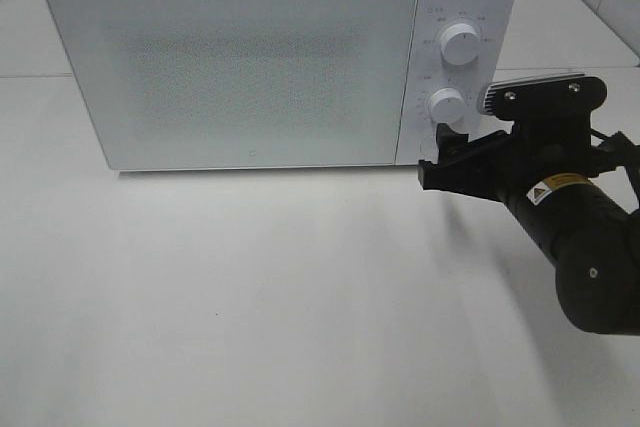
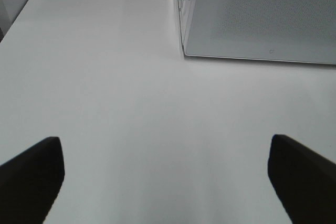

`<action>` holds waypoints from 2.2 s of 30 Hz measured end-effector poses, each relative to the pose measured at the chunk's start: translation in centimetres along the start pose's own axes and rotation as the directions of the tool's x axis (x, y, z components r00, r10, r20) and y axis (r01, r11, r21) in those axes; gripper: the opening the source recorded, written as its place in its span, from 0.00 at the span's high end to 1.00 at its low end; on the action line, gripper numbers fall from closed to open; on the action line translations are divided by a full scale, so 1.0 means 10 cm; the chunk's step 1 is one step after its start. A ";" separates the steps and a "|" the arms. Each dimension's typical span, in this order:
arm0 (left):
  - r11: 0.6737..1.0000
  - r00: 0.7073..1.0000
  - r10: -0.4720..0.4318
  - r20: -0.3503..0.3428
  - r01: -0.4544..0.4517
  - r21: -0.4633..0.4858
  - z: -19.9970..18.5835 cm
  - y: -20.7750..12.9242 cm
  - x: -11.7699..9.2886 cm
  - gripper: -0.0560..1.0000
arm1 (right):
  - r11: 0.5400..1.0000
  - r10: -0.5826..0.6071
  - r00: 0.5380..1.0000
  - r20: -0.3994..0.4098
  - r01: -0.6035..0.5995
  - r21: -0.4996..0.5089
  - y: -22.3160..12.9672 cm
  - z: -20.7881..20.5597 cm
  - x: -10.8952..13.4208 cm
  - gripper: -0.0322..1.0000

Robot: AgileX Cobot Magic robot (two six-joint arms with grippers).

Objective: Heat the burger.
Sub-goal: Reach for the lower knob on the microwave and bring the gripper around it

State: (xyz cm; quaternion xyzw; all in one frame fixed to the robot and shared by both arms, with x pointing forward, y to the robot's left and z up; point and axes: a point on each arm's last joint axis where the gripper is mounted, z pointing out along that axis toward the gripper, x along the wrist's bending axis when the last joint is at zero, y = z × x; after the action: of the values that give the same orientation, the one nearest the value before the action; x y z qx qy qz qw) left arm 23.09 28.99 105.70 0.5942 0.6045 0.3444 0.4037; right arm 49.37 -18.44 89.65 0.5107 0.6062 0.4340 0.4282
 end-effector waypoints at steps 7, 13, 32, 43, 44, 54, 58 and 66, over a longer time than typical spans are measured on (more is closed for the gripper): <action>1.000 1.000 0.000 0.000 0.000 0.000 0.00 0.00 0.00 0.03 | 0.999 0.040 0.999 0.021 -0.040 -0.034 0.06 0.17 0.07 0.21; 1.000 1.000 0.000 0.000 0.000 0.000 0.00 0.00 0.00 0.03 | 0.997 0.052 0.998 0.021 -0.051 -0.049 0.09 0.26 0.11 0.21; 1.000 1.000 0.001 0.000 -0.001 0.000 0.00 0.00 0.00 0.03 | 0.997 0.025 0.999 0.021 -0.023 -0.076 0.08 0.58 0.27 0.23; 1.000 1.000 0.001 0.000 -0.001 0.000 0.00 0.00 0.00 0.03 | 0.998 0.037 0.997 0.070 -0.034 -0.045 -0.03 0.64 0.24 0.23; 1.000 1.000 0.001 0.000 -0.001 0.000 0.00 0.00 0.00 0.03 | 0.998 0.037 0.997 0.070 -0.034 -0.045 -0.03 0.64 0.24 0.23; 1.000 1.000 0.001 0.000 -0.001 0.000 0.00 0.00 0.00 0.03 | 0.998 0.054 0.994 0.096 -0.049 -0.049 -0.01 0.66 0.20 0.23; 1.000 1.000 0.001 0.000 -0.001 0.000 0.00 0.00 0.00 0.03 | 0.998 0.034 0.995 0.095 -0.030 -0.050 0.01 0.68 0.21 0.23; 1.000 1.000 0.001 0.000 -0.001 0.000 0.00 0.00 0.00 0.03 | 0.999 0.026 0.996 0.087 -0.022 -0.046 0.02 0.69 0.24 0.23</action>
State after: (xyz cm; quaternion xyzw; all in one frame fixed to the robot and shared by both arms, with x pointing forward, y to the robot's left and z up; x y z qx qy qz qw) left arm 23.09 28.99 105.70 0.5945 0.6042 0.3446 0.4035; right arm 55.82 -15.46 87.87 0.5266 0.5707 0.4301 0.4604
